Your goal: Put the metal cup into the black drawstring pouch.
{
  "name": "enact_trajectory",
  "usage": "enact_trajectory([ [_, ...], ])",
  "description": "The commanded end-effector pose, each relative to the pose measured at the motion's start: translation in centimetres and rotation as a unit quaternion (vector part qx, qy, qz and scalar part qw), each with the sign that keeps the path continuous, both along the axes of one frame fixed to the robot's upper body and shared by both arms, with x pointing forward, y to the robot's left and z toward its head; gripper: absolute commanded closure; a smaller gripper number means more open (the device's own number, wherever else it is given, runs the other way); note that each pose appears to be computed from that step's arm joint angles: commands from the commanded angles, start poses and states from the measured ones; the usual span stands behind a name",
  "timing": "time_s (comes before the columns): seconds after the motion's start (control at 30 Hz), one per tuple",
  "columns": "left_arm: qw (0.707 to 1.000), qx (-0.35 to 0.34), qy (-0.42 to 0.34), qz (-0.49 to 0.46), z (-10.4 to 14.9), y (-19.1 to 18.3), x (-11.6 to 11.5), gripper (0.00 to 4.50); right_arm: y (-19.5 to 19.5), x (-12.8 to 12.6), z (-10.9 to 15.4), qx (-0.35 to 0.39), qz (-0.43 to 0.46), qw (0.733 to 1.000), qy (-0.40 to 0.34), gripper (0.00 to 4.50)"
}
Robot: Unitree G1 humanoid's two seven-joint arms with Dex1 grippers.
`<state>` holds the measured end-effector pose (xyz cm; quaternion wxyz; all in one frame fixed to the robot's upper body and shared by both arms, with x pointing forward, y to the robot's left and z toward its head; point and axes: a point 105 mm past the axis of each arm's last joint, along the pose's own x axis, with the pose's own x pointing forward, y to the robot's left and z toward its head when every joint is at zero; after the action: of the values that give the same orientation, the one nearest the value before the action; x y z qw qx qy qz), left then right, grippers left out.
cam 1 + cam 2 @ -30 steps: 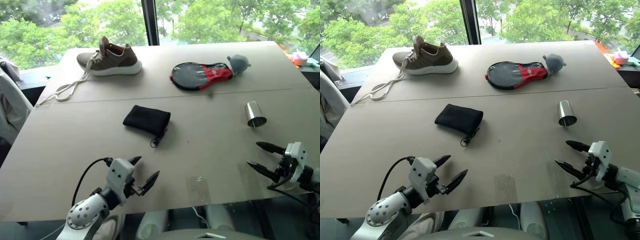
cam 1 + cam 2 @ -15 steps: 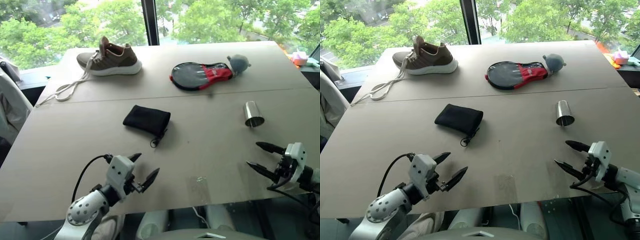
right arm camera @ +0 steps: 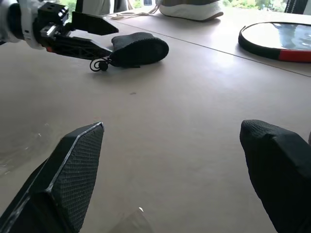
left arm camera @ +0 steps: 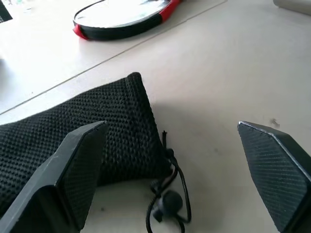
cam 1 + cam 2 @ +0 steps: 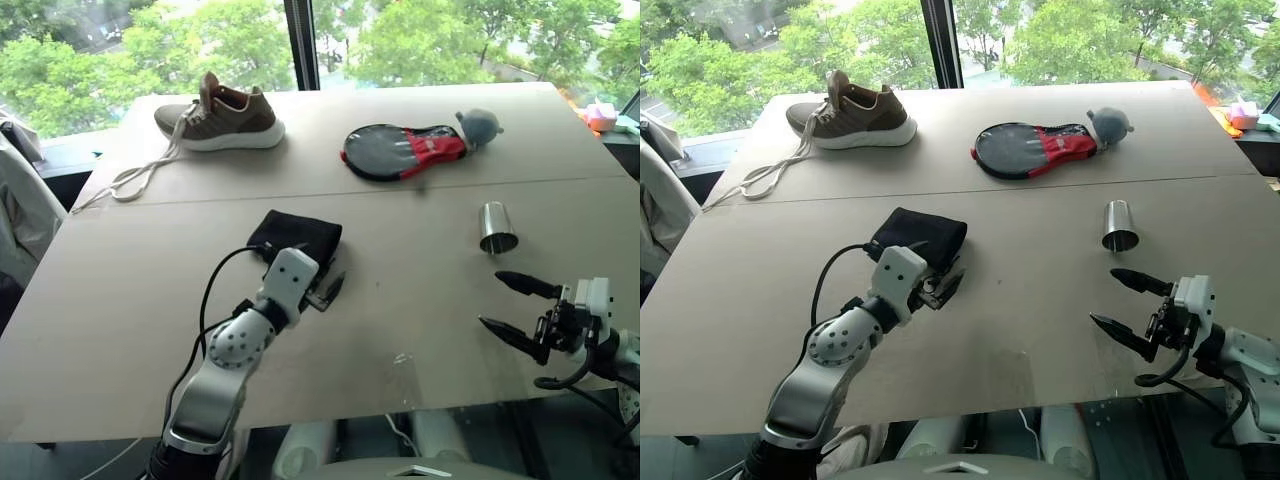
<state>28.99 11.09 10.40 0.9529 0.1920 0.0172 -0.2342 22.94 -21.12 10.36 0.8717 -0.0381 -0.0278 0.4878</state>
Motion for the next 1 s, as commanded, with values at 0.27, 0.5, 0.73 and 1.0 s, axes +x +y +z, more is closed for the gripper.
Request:
enact_trajectory([
  [0.27, 0.995, 0.044, -0.031, 0.088, 0.1, -0.1, 2.1, 0.09, 0.5, -0.5, 1.1, 0.015, 0.001, 1.000, -0.015, 0.00],
  [0.5, 0.986, 0.067, -0.054, 0.144, 0.5, 2.4, 2.2, 0.09, 0.4, -0.5, 1.0, 0.015, -0.001, 1.000, -0.012, 0.00],
  [0.73, 0.979, 0.099, -0.078, 0.161, 0.7, 3.4, 2.3, 0.09, 0.7, -0.2, 0.7, 0.018, -0.003, 1.000, -0.009, 0.00],
  [1.0, 0.978, 0.118, -0.068, 0.160, -0.1, 3.7, 2.3, 2.58, 0.8, 0.1, 0.3, 0.012, -0.013, 1.000, 0.003, 0.00],
])
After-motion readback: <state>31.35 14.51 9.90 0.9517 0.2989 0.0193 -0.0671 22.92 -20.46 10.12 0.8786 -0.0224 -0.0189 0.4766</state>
